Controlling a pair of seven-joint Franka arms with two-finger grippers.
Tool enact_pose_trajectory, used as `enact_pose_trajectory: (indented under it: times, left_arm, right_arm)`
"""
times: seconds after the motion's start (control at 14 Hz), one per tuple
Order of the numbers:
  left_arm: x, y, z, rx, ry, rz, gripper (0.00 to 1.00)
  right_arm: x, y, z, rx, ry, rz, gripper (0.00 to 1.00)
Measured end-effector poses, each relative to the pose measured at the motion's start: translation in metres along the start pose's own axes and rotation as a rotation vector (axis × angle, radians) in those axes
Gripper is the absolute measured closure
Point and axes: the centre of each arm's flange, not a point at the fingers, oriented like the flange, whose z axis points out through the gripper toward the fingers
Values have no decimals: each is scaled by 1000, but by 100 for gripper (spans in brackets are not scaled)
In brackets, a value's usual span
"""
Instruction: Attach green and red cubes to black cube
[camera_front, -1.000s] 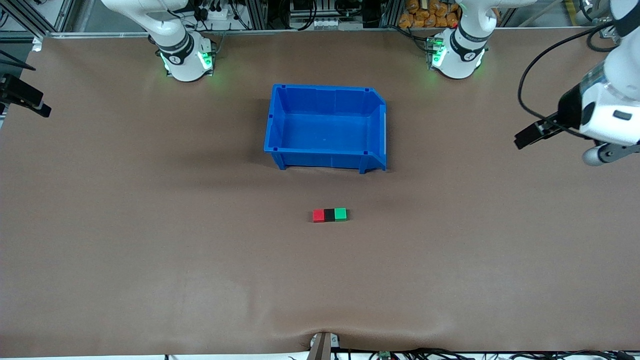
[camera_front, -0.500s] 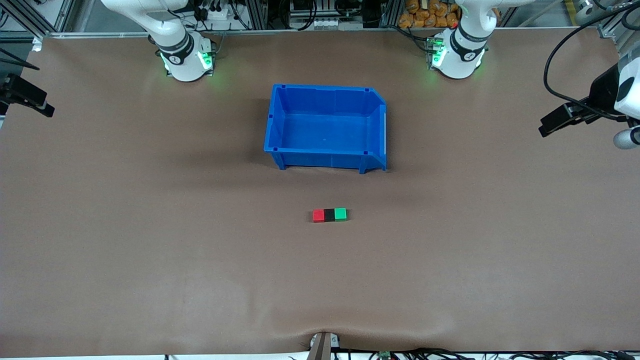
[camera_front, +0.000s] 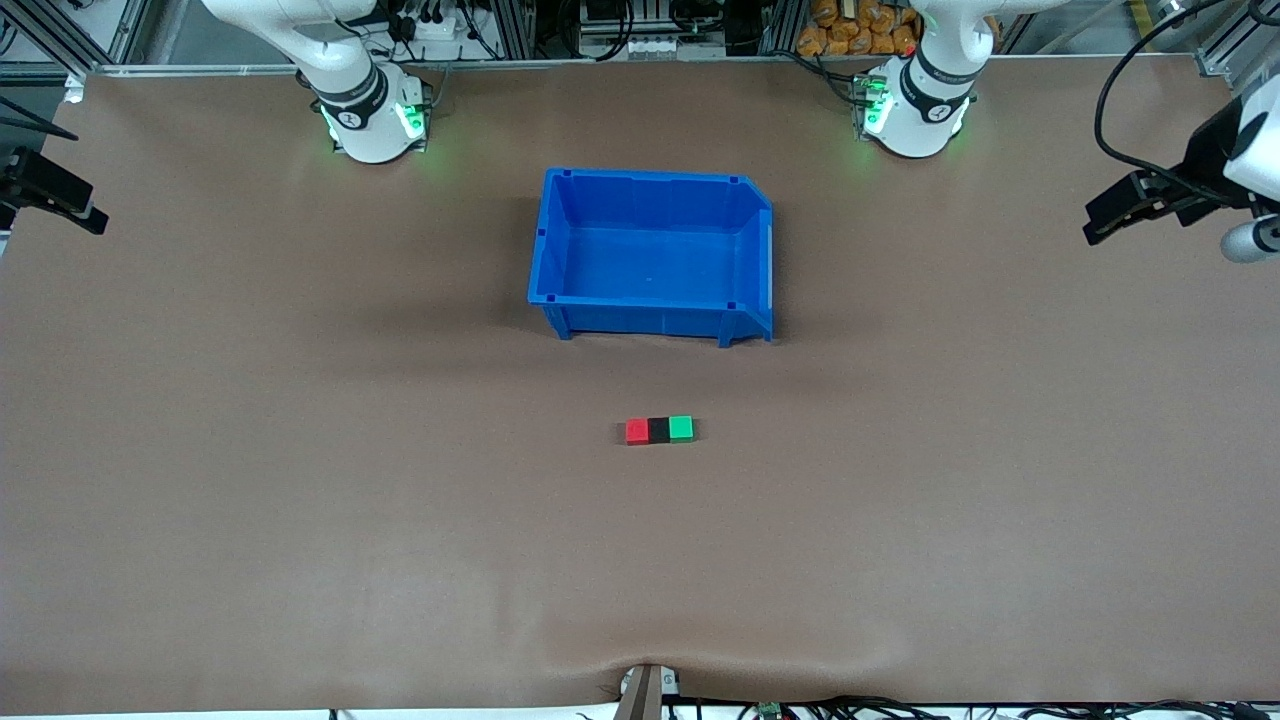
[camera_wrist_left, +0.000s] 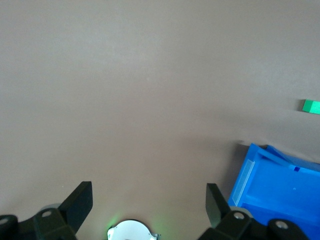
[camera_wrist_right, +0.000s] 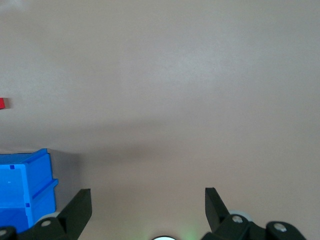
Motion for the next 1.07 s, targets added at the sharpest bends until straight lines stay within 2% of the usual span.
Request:
enact_pose_trajectory:
  times: [0.43, 1.07]
  left_arm:
    - [-24, 0, 5, 18, -14, 37, 0]
    - [-25, -7, -8, 13, 24, 50, 0]
  right_arm:
    - [0, 1, 0, 0, 0, 1, 0]
    - [0, 1, 0, 0, 0, 1, 0]
